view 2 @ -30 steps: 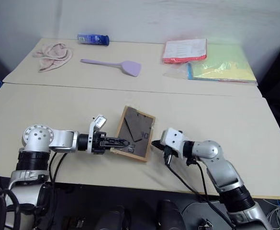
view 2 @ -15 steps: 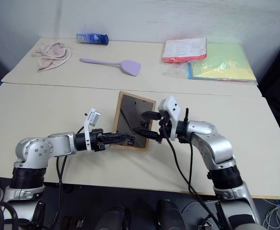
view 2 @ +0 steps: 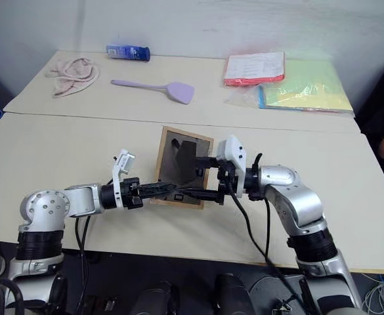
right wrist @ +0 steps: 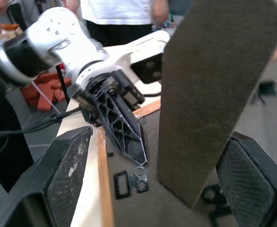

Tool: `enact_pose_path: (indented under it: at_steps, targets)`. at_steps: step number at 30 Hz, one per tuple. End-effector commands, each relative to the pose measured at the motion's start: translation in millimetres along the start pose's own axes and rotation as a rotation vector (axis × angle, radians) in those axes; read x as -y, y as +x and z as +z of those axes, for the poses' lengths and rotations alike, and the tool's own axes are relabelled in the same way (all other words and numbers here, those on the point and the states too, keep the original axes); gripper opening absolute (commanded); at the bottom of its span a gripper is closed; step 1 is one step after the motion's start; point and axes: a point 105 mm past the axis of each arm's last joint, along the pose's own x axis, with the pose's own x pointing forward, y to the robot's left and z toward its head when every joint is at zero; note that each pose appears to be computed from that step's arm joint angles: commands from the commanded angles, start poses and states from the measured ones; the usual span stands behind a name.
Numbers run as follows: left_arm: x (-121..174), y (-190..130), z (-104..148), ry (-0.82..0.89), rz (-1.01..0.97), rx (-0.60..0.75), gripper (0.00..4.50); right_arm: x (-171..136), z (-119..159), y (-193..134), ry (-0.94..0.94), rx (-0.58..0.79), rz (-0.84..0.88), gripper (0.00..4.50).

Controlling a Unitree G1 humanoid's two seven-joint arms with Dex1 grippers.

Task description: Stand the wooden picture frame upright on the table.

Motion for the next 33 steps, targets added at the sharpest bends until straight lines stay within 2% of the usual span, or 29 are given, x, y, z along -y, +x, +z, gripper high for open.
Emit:
enact_pose_path:
  at_steps: [1,6,11,13,15,19,22,26,29,33]
  targets:
    - [24,-8,12,0.023,-0.111,0.035,1.28,1,5,-9,-0.144,0.01,0.003,3.91]
    - [24,-19,6,-0.13,-0.153,-0.025,1.28,18,29,-41,-0.333,0.082,-0.103,3.91]
    - [20,-28,3,-0.246,-0.15,-0.11,1.28,23,36,-65,-0.509,0.046,-0.141,3.91]
    - [21,-29,3,-0.288,-0.163,-0.131,1.28,17,25,-64,-0.604,-0.013,-0.083,3.91]
    - [21,-29,1,-0.325,-0.157,-0.18,1.28,16,12,-58,-0.787,-0.086,-0.06,3.91]
    - [24,-25,5,-0.365,-0.165,-0.206,1.28,19,-3,-40,-1.077,-0.124,-0.057,3.91]
    - [30,-23,16,-0.375,-0.198,-0.188,1.28,20,-17,-27,-1.161,-0.12,-0.063,3.91]
    - [38,-23,18,-0.381,-0.218,-0.198,1.28,21,-17,-12,-1.201,-0.052,-0.124,3.91]
    - [42,-25,19,-0.38,-0.232,-0.201,1.28,21,-23,-12,-1.234,-0.051,-0.147,3.3]
    - [45,-26,18,-0.356,-0.235,-0.208,1.28,27,-23,-17,-1.236,-0.047,-0.207,1.88]
